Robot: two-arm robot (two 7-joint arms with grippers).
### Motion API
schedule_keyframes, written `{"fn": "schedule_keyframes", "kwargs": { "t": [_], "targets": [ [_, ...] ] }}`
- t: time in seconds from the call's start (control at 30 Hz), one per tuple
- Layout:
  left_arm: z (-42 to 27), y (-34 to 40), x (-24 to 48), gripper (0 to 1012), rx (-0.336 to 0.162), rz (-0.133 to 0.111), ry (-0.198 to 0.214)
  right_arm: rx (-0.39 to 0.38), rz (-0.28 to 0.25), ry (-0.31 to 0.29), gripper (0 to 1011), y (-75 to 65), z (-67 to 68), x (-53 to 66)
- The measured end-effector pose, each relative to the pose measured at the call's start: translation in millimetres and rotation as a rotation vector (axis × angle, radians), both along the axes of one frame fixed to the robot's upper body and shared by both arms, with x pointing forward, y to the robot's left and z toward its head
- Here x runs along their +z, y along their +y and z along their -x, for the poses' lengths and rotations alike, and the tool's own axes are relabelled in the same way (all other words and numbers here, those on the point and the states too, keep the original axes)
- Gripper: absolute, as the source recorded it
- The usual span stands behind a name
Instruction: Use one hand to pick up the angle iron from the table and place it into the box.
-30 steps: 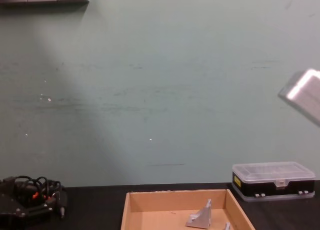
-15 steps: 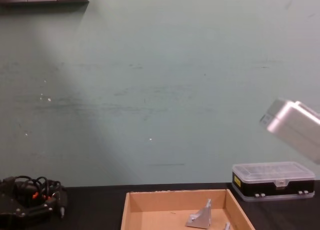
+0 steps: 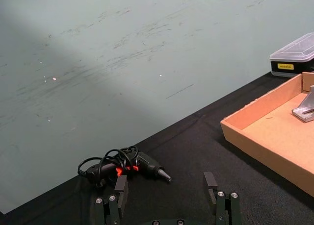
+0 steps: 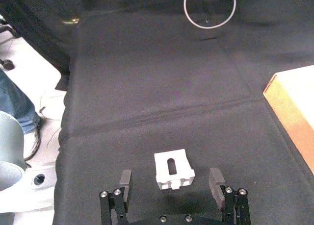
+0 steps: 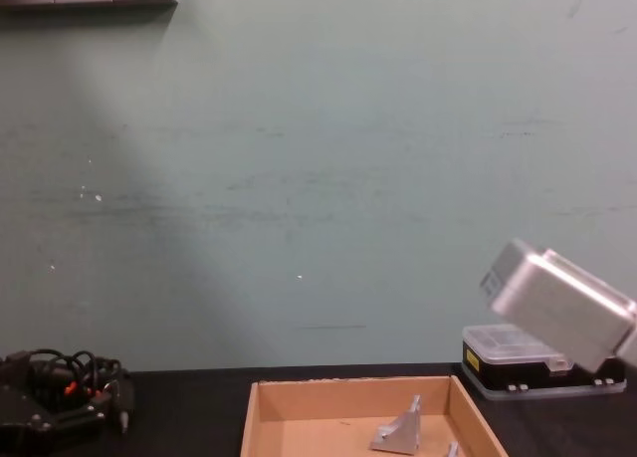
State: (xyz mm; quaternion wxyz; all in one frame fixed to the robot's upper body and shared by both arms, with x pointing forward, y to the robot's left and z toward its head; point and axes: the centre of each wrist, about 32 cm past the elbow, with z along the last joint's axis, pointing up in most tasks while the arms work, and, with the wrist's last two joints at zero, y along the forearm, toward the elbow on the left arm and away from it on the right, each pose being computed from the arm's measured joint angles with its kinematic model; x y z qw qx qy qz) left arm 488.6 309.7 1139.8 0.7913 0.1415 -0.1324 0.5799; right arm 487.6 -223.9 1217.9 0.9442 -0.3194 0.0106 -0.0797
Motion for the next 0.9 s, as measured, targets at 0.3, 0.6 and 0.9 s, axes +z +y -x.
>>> {"fn": "schedule_keyframes", "kwargs": {
  "t": [0.3,0.6,0.9],
  "targets": [
    [0.0,0.0,0.0,1000,0.000,0.000,0.000,0.009,0.005,0.007,1003,6.0,-2.7,-5.0],
    [0.0,0.0,0.0,1000,0.000,0.000,0.000,0.011,0.006,0.012,1003,10.0,-4.8,-9.7],
    [0.0,0.0,0.0,1000,0.000,0.000,0.000,0.011,0.012,0.012,1003,13.6,-6.7,-14.0]
  ]
}}
